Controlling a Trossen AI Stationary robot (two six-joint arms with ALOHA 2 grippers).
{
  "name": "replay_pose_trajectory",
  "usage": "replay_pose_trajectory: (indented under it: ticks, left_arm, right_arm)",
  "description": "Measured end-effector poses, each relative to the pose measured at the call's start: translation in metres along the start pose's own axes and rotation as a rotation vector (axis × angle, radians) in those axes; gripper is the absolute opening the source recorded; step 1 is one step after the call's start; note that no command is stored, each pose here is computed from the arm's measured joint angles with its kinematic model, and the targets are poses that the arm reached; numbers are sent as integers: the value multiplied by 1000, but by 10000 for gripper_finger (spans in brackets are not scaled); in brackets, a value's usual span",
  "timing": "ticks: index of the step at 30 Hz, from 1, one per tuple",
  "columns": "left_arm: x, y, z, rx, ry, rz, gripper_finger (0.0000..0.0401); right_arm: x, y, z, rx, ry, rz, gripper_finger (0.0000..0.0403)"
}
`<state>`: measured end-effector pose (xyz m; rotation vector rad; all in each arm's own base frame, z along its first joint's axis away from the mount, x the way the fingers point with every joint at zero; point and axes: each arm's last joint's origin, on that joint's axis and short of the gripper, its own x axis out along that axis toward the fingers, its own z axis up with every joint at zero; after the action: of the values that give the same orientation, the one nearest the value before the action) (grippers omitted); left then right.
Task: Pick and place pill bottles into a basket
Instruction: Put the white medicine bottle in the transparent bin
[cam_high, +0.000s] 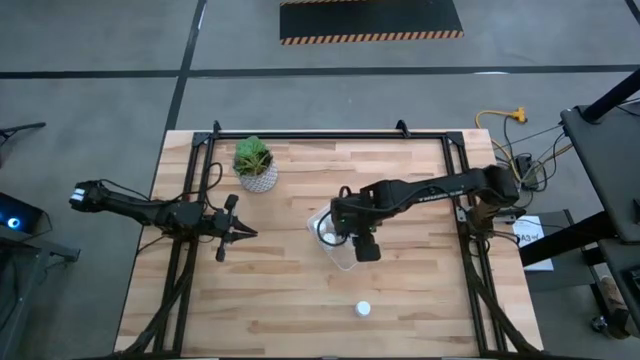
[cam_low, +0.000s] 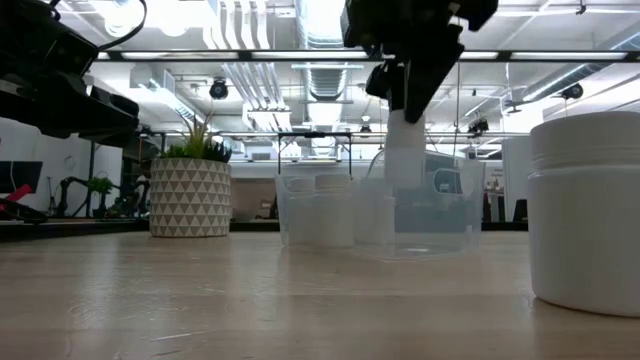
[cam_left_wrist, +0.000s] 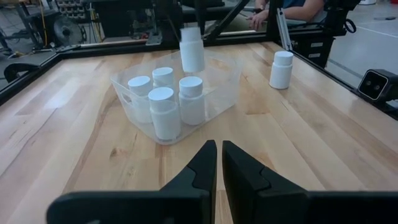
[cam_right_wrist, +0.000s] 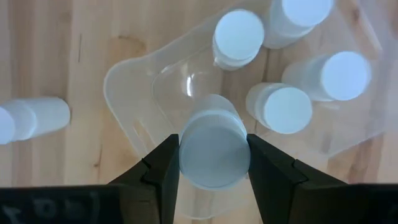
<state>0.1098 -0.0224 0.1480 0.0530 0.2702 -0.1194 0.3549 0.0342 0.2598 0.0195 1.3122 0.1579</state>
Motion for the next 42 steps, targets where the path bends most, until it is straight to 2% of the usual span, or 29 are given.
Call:
replay_pose_trajectory:
  ticks: [23,30,42]
  left_arm:
    - [1,0,-1,1,11,-1,8]
    - [1,0,-1,1,12,-1,8]
    - [1,0,-1,1,12,-1,8]
  right_arm:
    - [39,-5,-11,-3,91,-5,142]
    - [50,-9,-17,-5,117,-62,142]
    - [53,-10,-18,-16,105,-67,142]
